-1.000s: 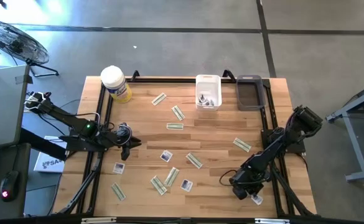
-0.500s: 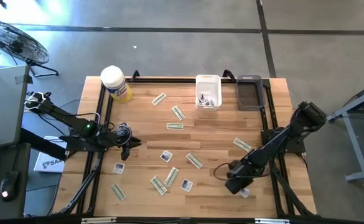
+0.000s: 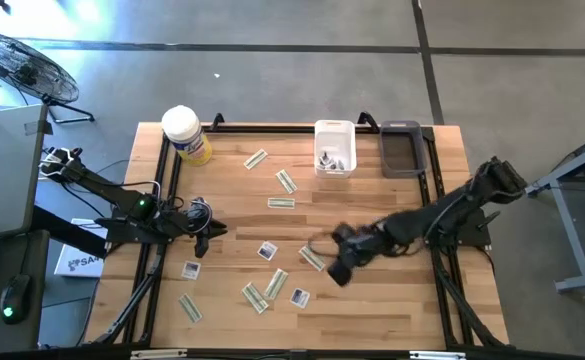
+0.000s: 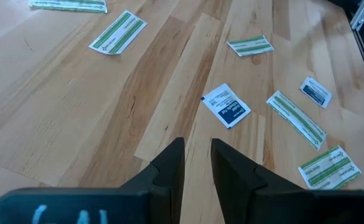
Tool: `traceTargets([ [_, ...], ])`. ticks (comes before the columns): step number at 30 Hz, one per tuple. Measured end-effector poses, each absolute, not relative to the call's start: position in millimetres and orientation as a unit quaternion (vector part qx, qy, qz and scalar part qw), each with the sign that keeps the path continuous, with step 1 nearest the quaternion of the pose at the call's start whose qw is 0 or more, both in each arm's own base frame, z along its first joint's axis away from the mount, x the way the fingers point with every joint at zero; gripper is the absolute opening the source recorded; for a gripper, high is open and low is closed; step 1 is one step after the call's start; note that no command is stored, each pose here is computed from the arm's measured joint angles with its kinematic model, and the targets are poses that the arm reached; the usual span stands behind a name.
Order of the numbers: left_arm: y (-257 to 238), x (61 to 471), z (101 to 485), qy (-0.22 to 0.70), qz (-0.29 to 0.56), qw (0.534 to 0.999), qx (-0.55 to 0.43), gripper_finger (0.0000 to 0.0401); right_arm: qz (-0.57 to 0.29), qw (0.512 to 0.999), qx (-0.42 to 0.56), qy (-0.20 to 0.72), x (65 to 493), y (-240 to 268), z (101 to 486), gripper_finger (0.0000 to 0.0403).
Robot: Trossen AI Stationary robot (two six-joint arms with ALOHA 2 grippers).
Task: Pick & Place First Aid Supplies
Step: Put the blue alcohol pad into the white bin
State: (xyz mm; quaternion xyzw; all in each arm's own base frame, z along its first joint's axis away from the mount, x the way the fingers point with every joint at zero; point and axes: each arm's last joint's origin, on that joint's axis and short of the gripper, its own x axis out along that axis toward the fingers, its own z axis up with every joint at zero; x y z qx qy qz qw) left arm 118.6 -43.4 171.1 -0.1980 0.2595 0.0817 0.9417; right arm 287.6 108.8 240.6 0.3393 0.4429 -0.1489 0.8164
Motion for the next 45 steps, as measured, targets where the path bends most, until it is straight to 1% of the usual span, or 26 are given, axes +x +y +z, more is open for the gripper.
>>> traceTargets([
  [3,-43,119,171,0.259,0.082,0.942,-0.198,0.0076,-0.219,0.862,0.275,0.365,303,81,262,0.0001],
  [7,-43,119,171,0.259,0.082,0.942,-0.198,0.0076,-0.309,0.875,0.231,0.292,317,34,282,0.0002],
  [10,-43,119,171,0.259,0.082,0.942,-0.198,0.0076,-0.373,0.864,0.215,0.262,321,-4,287,0.0001],
  [13,-43,119,171,0.259,0.082,0.942,-0.198,0.0076,-0.435,0.839,0.214,0.246,319,-41,286,0.0002],
  [17,-43,119,171,0.259,0.082,0.942,-0.198,0.0076,-0.488,0.811,0.218,0.239,314,-80,280,0.0005],
  [21,-43,119,171,0.260,0.082,0.942,-0.198,0.0076,-0.505,0.791,0.246,0.242,310,-106,258,0.0005],
  [26,-43,119,171,0.260,0.082,0.942,-0.198,0.0076,-0.514,0.774,0.276,0.246,302,-124,227,0.0008],
  [30,-43,119,171,0.260,0.082,0.942,-0.198,0.0076,-0.497,0.772,0.285,0.275,293,-132,210,0.0025],
  [34,-43,119,171,0.260,0.082,0.942,-0.198,0.0076,-0.482,0.764,0.307,0.300,285,-133,197,0.0054],
  [37,-43,119,171,0.260,0.082,0.942,-0.198,0.0076,-0.480,0.764,0.301,0.309,284,-133,196,0.0078],
  [41,-43,119,171,0.260,0.082,0.942,-0.198,0.0076,-0.454,0.789,0.264,0.319,293,-125,208,0.0100],
  [45,-43,119,171,0.260,0.082,0.942,-0.198,0.0076,-0.408,0.827,0.219,0.319,310,-105,228,0.0109],
])
